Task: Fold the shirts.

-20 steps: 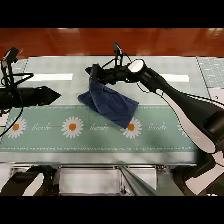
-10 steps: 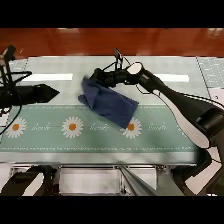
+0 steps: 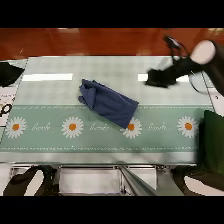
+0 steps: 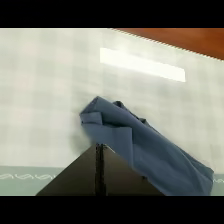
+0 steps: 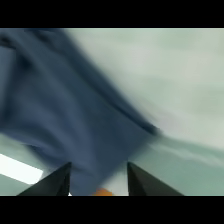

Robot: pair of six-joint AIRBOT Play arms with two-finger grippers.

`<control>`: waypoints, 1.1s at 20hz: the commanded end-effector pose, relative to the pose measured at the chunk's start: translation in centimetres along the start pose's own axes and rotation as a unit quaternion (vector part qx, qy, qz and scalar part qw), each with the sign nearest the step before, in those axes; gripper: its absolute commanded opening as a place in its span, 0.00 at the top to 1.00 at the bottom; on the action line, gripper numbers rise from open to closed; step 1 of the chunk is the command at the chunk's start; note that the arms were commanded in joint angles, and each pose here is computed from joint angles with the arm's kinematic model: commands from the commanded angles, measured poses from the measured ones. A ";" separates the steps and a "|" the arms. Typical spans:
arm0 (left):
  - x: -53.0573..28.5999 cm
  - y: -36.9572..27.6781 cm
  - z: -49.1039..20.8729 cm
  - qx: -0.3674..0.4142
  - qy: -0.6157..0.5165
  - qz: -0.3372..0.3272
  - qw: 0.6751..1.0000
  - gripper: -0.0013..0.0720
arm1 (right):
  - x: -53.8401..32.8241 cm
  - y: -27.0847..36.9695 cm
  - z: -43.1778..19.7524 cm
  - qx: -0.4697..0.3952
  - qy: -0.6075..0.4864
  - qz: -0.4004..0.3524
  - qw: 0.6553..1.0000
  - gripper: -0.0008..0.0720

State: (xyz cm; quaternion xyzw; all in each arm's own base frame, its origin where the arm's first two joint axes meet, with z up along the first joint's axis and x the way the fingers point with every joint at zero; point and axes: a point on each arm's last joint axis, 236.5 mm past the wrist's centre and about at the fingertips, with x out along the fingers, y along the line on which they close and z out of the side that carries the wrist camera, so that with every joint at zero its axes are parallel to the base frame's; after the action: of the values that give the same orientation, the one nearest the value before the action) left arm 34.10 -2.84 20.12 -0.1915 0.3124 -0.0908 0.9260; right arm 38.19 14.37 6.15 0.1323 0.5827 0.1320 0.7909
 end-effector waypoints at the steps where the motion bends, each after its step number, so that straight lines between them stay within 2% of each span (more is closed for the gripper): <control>1: 1.3 -0.9 -3.2 -0.003 0.042 -0.018 0.999 0.96 | 0.3 -7.1 -5.8 0.079 -0.046 -0.088 0.992 0.41; 4: 3.3 -2.4 -8.1 0.002 0.105 -0.045 0.993 0.96 | 6.7 -4.9 -9.5 0.170 -0.030 0.019 0.985 0.41; 10: 5.4 -3.1 -12.7 -0.011 0.150 -0.057 0.987 0.96 | 14.1 0.8 -10.1 0.252 0.038 0.201 0.946 0.42; 16: 5.8 -2.9 -11.8 -0.015 0.130 -0.053 0.990 0.96 | 16.6 3.8 -9.2 0.236 0.089 0.245 0.936 0.44; 17: 6.0 -2.8 -11.7 -0.016 0.128 -0.052 0.990 0.96 | 16.7 5.2 -8.7 0.217 0.089 0.251 0.939 0.51; 18: 6.1 -2.7 -11.8 -0.017 0.129 -0.051 0.990 0.96 | 16.5 6.6 -8.2 0.194 0.087 0.259 0.942 0.71; 19: 6.3 -2.6 -11.9 -0.022 0.132 -0.049 0.990 0.96 | 16.0 8.2 -7.4 0.161 0.078 0.268 0.946 0.95; 22: 6.6 -2.4 -12.1 -0.024 0.138 -0.048 0.989 0.96 | 11.5 13.2 -3.4 0.067 0.062 0.322 0.942 0.96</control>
State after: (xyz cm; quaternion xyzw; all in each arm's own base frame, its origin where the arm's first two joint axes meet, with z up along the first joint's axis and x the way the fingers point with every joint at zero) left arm 31.52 -10.61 8.97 -0.2110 0.4274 -0.1559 0.8651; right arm 36.34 28.24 -5.17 0.3911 0.5878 0.2715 0.6541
